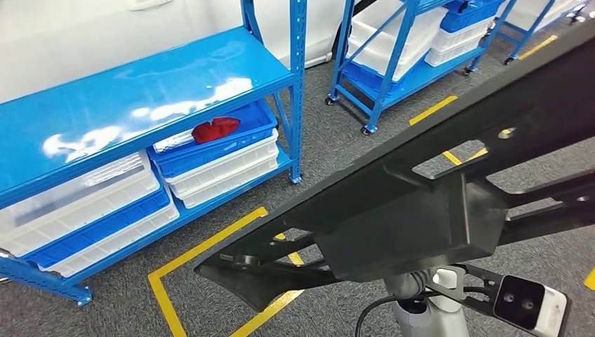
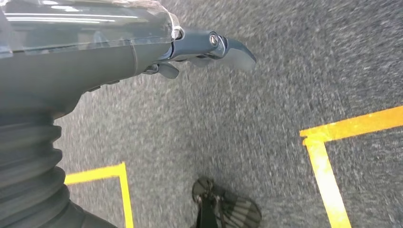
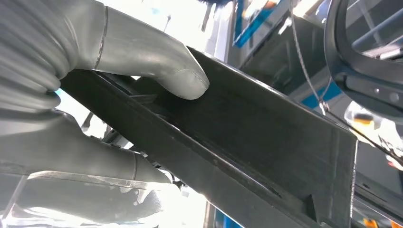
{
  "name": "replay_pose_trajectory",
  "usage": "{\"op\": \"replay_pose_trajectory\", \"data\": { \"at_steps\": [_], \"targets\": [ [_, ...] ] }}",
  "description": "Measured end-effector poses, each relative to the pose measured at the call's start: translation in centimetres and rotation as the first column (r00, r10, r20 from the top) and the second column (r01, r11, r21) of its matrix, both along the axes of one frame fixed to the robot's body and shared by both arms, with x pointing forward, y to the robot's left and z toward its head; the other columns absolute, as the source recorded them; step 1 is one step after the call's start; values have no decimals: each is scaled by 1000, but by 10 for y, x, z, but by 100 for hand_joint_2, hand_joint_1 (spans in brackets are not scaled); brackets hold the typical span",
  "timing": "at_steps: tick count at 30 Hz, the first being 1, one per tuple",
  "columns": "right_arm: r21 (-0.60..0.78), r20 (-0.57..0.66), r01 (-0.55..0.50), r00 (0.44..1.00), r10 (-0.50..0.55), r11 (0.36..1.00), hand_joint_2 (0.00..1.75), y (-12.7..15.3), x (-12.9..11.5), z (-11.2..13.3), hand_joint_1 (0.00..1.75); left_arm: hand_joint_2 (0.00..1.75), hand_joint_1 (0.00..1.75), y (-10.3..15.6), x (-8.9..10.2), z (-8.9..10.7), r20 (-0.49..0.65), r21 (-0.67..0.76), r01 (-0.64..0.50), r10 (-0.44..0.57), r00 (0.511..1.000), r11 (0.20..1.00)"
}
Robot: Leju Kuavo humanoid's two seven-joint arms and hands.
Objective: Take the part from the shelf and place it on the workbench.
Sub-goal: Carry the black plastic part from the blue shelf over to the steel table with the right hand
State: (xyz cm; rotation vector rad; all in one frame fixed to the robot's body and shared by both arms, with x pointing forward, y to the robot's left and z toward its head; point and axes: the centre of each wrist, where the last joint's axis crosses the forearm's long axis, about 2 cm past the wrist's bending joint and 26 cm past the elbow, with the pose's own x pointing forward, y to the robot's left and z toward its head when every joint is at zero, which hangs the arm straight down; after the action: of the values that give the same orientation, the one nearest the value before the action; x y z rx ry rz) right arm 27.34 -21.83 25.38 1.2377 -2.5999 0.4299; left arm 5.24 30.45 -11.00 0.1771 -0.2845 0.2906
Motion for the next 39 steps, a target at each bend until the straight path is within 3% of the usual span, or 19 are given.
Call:
{"op": "replay_pose_trajectory", "data": {
  "at_steps": [12,22,39],
  "targets": [
    [44,4,46,999,-46,998,175,-17,0,0,175,175,0,29,0,1,35,56,-36,35,999,998],
    [60,-4,61,998,-61,996,175,-21,-1,-3,175,175,0,39,-4,2,28,72,-41,39,999,997],
    [52,-15,206,978,-206,977,175,-40,-11,-3,175,175,0,48,-2,3,25,75,-31,29,999,997]
  ]
}}
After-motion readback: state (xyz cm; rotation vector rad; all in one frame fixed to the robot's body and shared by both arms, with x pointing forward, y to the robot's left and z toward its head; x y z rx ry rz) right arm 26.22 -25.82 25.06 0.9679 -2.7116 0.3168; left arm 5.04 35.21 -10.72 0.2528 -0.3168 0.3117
